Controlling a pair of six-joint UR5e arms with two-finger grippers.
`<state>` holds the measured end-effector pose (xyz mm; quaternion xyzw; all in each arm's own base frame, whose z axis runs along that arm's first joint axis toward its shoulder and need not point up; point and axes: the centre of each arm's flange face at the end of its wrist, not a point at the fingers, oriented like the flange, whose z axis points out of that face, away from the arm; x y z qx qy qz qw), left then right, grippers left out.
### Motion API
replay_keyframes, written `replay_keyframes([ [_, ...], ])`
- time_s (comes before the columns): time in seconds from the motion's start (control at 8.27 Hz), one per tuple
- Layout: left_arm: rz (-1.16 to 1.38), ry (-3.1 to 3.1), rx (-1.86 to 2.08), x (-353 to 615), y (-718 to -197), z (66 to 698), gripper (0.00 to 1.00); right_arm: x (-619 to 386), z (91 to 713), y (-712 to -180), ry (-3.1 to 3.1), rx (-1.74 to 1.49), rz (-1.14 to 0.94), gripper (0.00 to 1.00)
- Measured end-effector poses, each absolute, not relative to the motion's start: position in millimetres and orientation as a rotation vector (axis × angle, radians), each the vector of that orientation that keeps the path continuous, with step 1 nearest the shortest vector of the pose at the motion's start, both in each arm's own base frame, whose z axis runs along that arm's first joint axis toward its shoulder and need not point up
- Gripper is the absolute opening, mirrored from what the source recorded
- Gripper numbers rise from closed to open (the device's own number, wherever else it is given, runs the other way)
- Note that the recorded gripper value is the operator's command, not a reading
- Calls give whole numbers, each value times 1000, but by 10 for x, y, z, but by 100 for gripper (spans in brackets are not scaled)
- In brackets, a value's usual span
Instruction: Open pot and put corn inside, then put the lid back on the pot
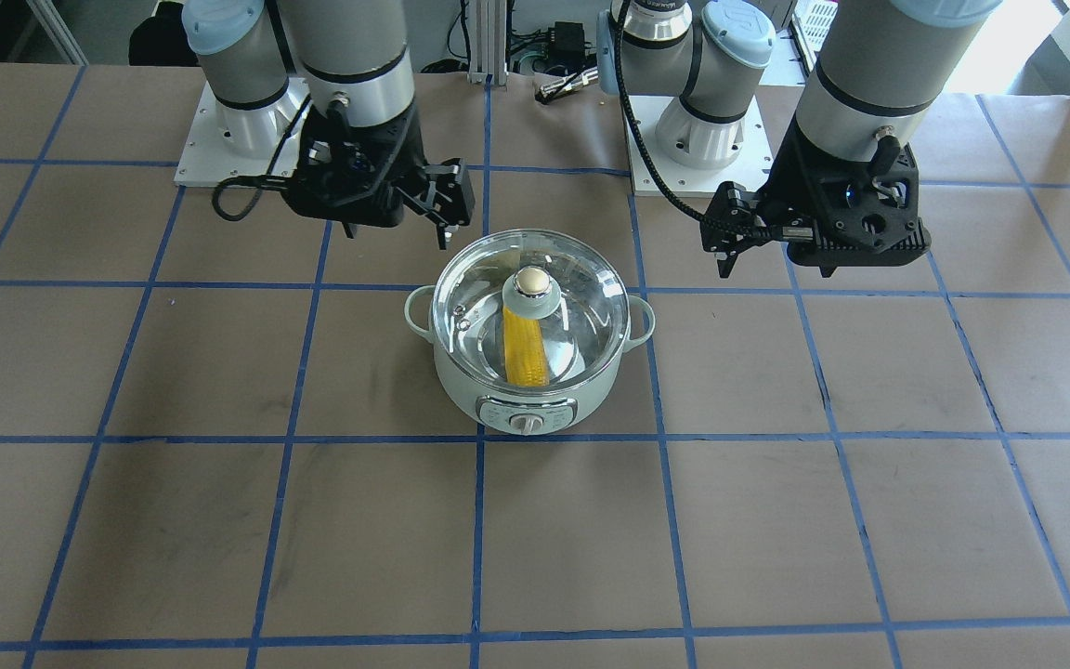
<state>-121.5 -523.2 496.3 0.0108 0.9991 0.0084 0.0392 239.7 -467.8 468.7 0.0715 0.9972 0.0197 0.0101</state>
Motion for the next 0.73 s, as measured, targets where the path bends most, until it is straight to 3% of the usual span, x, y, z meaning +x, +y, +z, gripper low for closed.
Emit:
replay_keyframes([
  [0.73,24,3064,21,-1218,-5233,4965,100,1783,4851,-4692,3146,158,93,100],
])
